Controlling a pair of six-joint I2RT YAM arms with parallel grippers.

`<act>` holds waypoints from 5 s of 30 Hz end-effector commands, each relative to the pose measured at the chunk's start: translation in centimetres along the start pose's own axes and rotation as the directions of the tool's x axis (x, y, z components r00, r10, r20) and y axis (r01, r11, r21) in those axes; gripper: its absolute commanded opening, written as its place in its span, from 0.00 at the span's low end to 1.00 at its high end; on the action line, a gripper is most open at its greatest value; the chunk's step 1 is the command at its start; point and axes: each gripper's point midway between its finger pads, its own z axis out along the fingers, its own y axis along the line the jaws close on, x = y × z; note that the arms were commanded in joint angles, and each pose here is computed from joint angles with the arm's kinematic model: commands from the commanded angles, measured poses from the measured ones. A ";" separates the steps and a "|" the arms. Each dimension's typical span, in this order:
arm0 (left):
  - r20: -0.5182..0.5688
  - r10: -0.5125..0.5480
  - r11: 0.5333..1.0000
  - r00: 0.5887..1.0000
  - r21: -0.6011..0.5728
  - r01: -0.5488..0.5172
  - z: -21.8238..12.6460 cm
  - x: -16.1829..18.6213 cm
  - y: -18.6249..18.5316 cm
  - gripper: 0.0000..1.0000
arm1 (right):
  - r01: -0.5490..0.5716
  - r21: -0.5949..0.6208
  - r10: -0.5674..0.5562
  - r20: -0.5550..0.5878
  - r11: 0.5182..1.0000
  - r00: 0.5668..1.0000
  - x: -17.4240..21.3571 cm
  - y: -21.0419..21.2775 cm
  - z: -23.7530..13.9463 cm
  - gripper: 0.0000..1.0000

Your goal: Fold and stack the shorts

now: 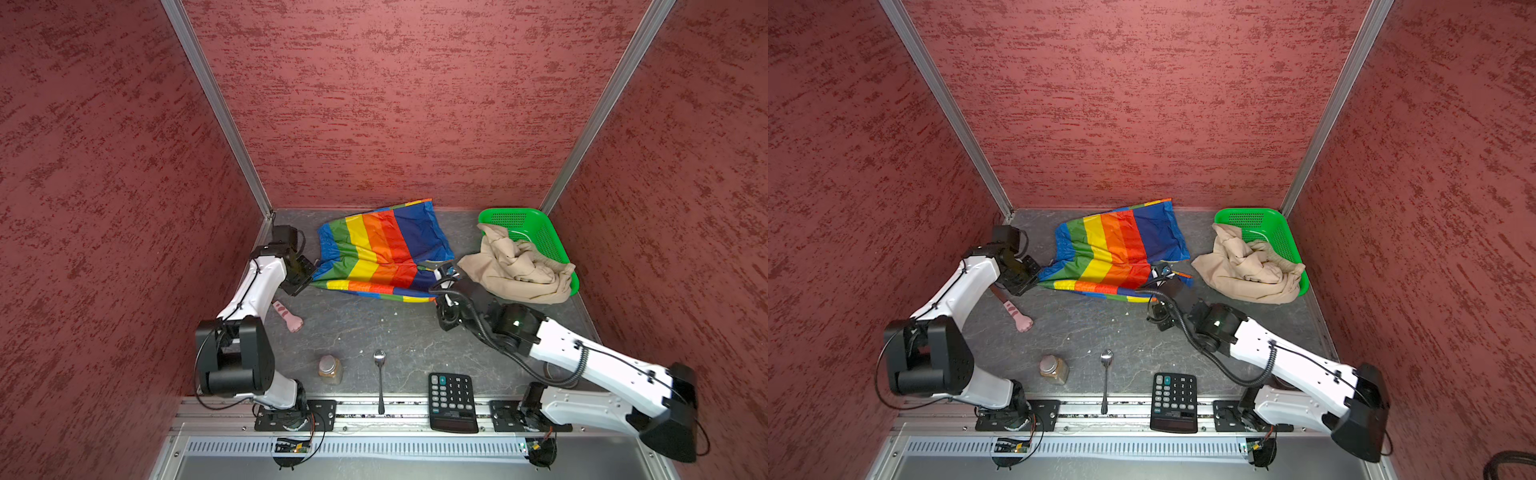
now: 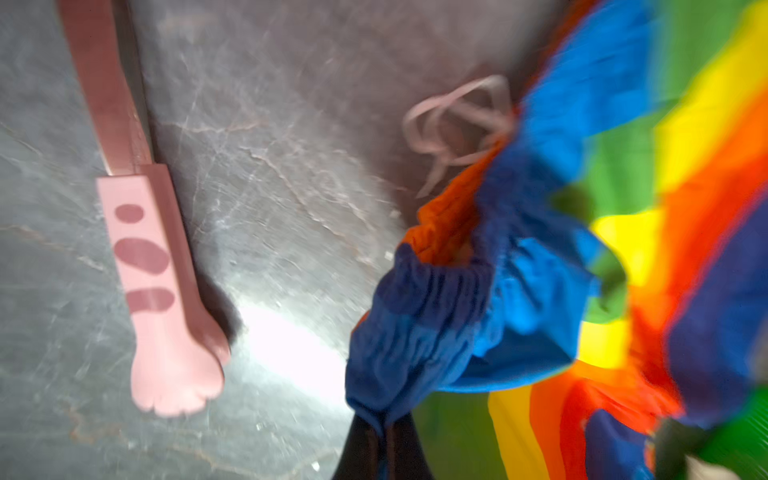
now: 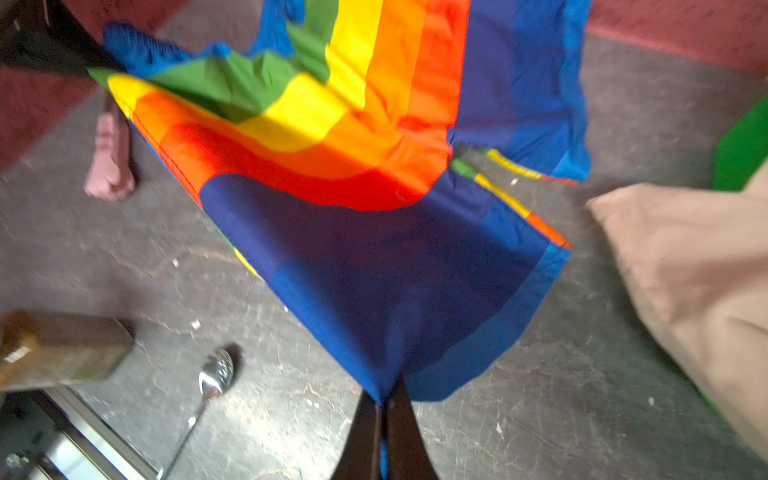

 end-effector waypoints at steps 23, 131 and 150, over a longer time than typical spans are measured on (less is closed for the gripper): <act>0.069 -0.052 0.992 0.996 0.115 0.044 -8.2 -1.4 -2.9 0.00 | -0.239 0.285 0.119 0.381 0.928 0.917 -15.4 -10.7 -0.7 0.00; 0.115 -0.247 0.900 0.962 0.396 0.183 -5.3 -6.6 1.4 1.00 | 0.696 -0.143 -0.676 0.167 0.704 0.718 -4.7 19.2 24.5 0.92; 0.029 -0.202 0.934 0.979 0.305 0.184 -0.3 -3.8 2.9 1.00 | 0.642 -0.287 -0.652 0.072 0.711 0.755 2.6 22.1 32.8 0.84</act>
